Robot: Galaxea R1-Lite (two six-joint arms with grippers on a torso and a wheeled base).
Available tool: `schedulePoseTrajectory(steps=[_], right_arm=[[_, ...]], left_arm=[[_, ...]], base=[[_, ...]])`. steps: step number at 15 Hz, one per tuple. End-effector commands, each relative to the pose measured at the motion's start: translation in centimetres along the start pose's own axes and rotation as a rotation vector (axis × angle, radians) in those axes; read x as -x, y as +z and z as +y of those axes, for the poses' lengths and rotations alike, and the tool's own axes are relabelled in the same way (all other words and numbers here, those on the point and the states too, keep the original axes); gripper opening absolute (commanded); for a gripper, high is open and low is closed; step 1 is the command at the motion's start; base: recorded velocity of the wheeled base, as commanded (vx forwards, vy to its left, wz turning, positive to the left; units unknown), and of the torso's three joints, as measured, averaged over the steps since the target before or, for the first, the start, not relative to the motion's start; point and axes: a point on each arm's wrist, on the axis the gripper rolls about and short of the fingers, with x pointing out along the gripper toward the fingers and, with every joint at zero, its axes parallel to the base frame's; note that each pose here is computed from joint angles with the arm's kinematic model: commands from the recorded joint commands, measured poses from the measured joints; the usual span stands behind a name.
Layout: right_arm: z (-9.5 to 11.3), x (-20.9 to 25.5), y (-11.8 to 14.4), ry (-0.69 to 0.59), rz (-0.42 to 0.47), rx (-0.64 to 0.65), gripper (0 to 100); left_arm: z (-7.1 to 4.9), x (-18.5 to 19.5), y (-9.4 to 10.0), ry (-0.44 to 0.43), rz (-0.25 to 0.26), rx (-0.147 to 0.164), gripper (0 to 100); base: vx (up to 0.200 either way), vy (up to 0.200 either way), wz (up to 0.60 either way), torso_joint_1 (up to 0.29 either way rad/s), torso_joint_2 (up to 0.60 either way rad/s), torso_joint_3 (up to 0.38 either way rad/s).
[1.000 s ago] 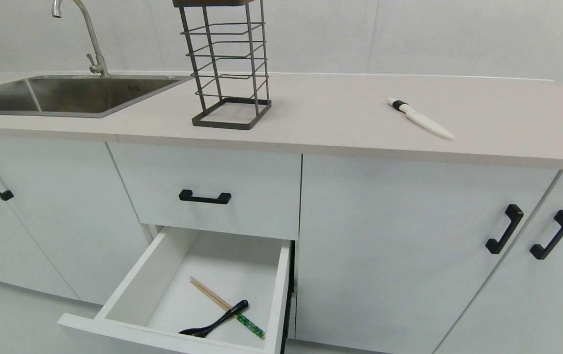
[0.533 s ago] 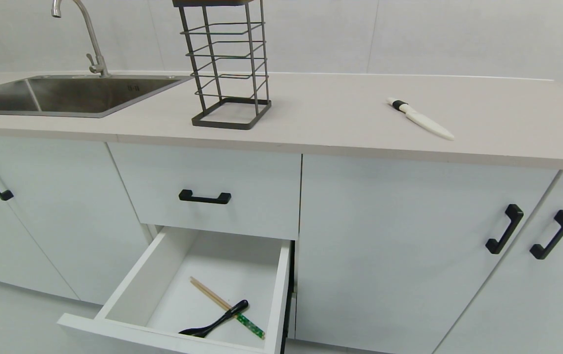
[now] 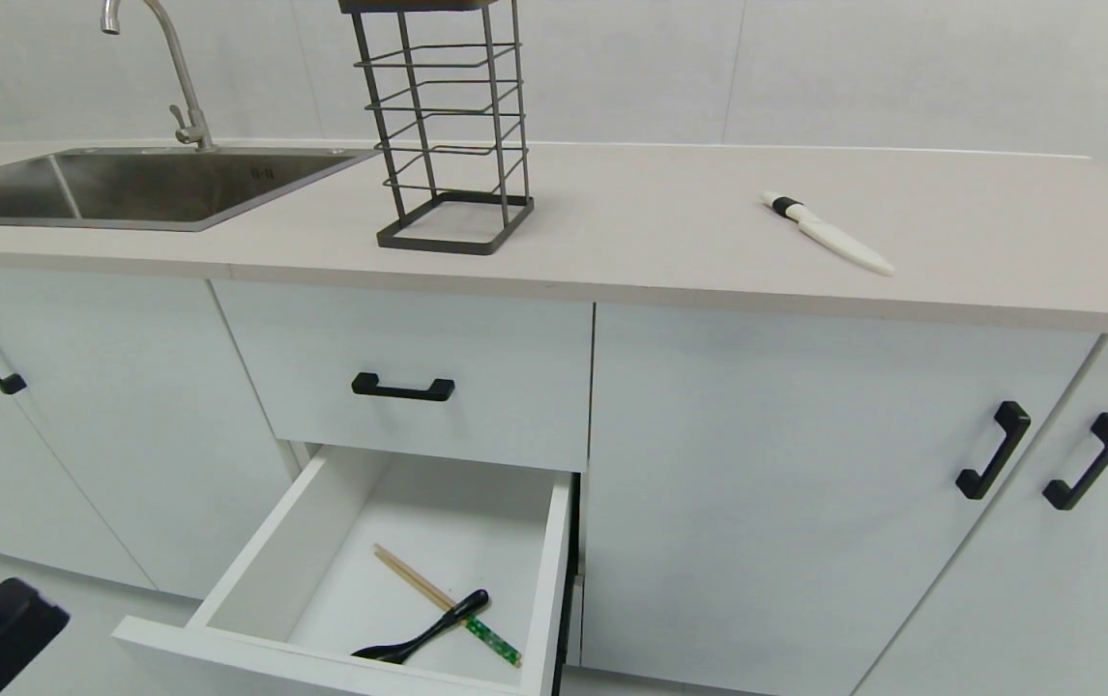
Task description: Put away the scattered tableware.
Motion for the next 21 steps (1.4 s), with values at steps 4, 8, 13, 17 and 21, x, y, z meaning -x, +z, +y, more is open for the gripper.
schedulePoseTrajectory(steps=[4,8,13,17,21], right_arm=[[0.0,0.0,0.0,0.001,0.001,0.000,100],[0.0,0.0,0.0,-0.001,0.001,0.000,100],[0.0,0.0,0.0,0.001,0.001,0.000,100],[0.0,0.0,0.0,0.001,0.001,0.000,100],[0.0,0.0,0.0,-0.001,0.001,0.000,100]], left_arm=[[1.7,-4.7,0.5,-0.004,0.171,-0.012,100],[2.4,-6.4,0.9,0.028,0.206,-0.021,100],[2.9,-7.7,1.6,0.036,0.174,-0.042,100],[3.6,-9.5,2.4,0.045,0.132,-0.067,100],[4.2,-11.2,3.4,0.048,0.070,-0.088,100]], base=[[0.000,0.000,0.00,0.000,0.00,0.000],[0.000,0.000,0.00,0.000,0.00,0.000],[0.000,0.000,0.00,0.000,0.00,0.000],[0.000,0.000,0.00,0.000,0.00,0.000],[0.000,0.000,0.00,0.000,0.00,0.000]])
